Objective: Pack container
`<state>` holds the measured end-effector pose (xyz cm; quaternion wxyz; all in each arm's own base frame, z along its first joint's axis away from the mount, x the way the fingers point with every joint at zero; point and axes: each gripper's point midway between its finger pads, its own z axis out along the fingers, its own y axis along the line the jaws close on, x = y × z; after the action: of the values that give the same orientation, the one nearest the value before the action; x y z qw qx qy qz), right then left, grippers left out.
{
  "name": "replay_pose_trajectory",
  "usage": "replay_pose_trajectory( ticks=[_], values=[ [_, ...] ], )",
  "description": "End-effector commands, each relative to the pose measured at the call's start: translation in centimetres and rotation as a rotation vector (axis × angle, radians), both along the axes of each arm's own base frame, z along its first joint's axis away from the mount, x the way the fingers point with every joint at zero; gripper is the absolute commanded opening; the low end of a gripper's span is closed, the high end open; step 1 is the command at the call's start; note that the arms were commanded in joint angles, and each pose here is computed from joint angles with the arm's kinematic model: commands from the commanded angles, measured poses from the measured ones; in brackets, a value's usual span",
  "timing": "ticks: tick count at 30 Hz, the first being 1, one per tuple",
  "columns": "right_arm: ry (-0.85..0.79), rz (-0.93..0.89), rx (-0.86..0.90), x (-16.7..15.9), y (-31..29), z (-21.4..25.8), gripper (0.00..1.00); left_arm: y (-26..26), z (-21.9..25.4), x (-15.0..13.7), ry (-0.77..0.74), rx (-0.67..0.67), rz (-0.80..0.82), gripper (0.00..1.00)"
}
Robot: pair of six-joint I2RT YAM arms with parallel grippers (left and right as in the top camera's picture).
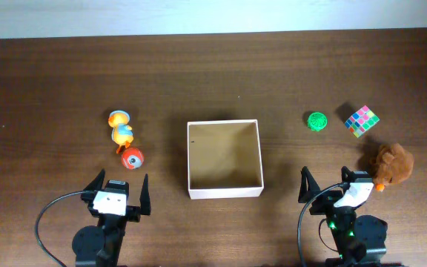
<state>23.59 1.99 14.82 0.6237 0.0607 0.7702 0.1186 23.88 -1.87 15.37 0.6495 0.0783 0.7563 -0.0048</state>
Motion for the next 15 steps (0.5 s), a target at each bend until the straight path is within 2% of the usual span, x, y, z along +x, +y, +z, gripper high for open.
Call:
replay_pose_trajectory(
  ticks=[1,9,15],
  values=[
    [-0.005,0.001,-0.011,0.0,0.0,-0.1,0.99,0.0,-0.1,0.0,-0.007,0.015,-0.005,0.99],
    [-0.022,0.029,0.001,0.0,0.5,0.3,0.99,0.0,-0.1,0.0,-0.007,0.015,-0.005,0.99],
    [-0.091,0.199,0.093,-0.5,3.6,2.6,0.99,0.0,-0.1,0.0,-0.007,0.015,-0.005,0.99]
  ],
)
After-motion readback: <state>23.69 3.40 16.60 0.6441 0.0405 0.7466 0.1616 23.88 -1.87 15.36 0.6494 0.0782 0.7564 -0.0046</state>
